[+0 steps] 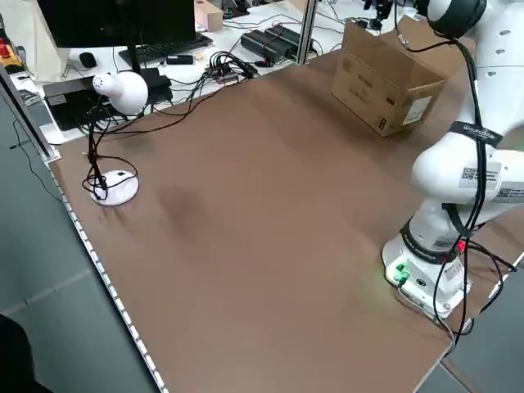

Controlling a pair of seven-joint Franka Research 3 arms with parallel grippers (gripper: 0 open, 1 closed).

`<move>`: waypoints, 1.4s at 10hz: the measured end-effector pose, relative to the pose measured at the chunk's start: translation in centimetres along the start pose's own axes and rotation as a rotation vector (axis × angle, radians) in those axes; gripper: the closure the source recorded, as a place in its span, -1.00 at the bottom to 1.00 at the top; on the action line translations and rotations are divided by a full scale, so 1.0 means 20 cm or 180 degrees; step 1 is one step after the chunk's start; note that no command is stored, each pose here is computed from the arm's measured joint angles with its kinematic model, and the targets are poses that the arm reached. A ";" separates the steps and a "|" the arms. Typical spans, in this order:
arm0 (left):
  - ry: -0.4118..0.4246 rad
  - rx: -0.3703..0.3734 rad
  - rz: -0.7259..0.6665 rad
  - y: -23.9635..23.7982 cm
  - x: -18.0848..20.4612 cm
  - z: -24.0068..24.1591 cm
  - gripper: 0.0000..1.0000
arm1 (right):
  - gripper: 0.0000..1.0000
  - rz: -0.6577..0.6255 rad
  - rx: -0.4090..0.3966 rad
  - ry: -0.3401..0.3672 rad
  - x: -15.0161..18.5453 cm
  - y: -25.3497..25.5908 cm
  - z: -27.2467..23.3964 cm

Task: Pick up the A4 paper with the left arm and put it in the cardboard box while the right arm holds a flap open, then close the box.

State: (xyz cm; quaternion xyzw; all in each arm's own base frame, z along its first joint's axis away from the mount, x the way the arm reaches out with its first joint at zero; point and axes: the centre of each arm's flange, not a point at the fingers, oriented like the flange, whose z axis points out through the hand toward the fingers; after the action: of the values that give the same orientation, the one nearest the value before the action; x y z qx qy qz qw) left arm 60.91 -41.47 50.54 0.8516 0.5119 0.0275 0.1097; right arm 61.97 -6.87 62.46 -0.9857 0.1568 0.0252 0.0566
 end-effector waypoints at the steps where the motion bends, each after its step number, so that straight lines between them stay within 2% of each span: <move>1: 0.0026 0.0134 0.0125 -0.02 0.14 -0.02 -1.00 | -1.00 -0.0003 0.0000 -0.0002 0.00 0.00 0.00; 3: 0.0034 0.0352 0.0301 -0.06 0.46 -0.06 -0.96 | -1.00 -0.0020 0.0002 -0.0011 0.00 -0.02 0.01; 5: -0.0191 0.0464 0.0283 -0.11 0.73 -0.04 -0.37 | -1.00 -0.0079 -0.0003 -0.0051 -0.01 -0.07 0.04; 6: -0.0349 0.0515 0.0242 -0.13 0.77 0.02 -0.04 | -1.00 -0.0101 -0.0013 -0.0095 -0.02 -0.09 0.07; 9: -0.0808 0.0631 0.0112 -0.16 0.69 0.20 0.82 | -1.00 -0.0068 -0.0004 -0.0274 0.01 -0.09 0.35; 10: -0.0907 0.0627 0.0091 -0.15 0.66 0.23 0.98 | -1.00 -0.0067 0.0050 -0.0412 -0.01 -0.11 0.46; 12: -0.0993 0.0557 0.0022 -0.12 0.52 0.27 0.98 | -1.00 -0.0071 0.0297 -0.0829 -0.12 -0.21 0.71; 14: -0.0971 0.0449 -0.0119 -0.09 0.33 0.27 0.98 | -1.00 0.0011 0.0512 -0.1312 -0.25 -0.25 0.99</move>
State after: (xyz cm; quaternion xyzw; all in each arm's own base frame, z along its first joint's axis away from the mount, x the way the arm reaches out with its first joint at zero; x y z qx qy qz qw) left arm 63.37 -35.70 44.51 0.8418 0.5057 -0.1401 0.1266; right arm 58.11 1.69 43.66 -0.9517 0.1452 0.2136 0.1659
